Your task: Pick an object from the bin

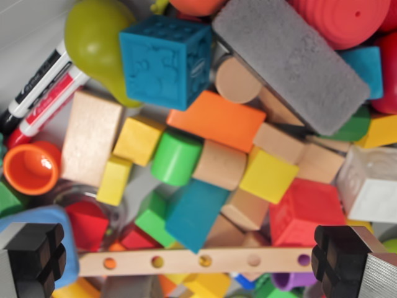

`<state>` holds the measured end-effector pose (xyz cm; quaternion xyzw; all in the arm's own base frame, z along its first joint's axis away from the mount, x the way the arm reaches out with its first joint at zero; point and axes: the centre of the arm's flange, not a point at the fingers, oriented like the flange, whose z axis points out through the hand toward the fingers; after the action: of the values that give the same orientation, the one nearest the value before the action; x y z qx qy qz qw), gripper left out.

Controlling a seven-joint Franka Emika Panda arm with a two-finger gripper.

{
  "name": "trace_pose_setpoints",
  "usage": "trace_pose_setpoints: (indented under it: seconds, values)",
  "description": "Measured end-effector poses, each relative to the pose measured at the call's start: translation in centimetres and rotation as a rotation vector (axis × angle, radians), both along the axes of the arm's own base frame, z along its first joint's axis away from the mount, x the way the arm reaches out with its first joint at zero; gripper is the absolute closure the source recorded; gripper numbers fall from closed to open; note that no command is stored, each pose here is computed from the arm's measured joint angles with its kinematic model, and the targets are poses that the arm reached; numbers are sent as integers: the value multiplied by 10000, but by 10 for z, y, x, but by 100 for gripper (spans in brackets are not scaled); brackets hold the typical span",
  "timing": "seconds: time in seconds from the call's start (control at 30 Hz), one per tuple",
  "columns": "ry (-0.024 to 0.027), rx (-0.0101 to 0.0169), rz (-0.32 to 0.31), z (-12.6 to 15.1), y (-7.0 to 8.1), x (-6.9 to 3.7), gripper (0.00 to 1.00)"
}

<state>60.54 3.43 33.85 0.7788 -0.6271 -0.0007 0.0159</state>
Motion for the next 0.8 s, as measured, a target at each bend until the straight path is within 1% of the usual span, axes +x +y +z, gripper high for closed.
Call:
trace_pose_setpoints:
  seconds: [0.13, 0.33, 0.5, 0.8]
  values:
    - [-16, 6, -497, -6, 6, 2, 0]
    - [-26, 7, -1189, -14, 13, 4, 0]
    - [-51, 19, -1782, -21, 20, 7, 0]
    - [-84, 30, -2944, -35, 33, 11, 0]
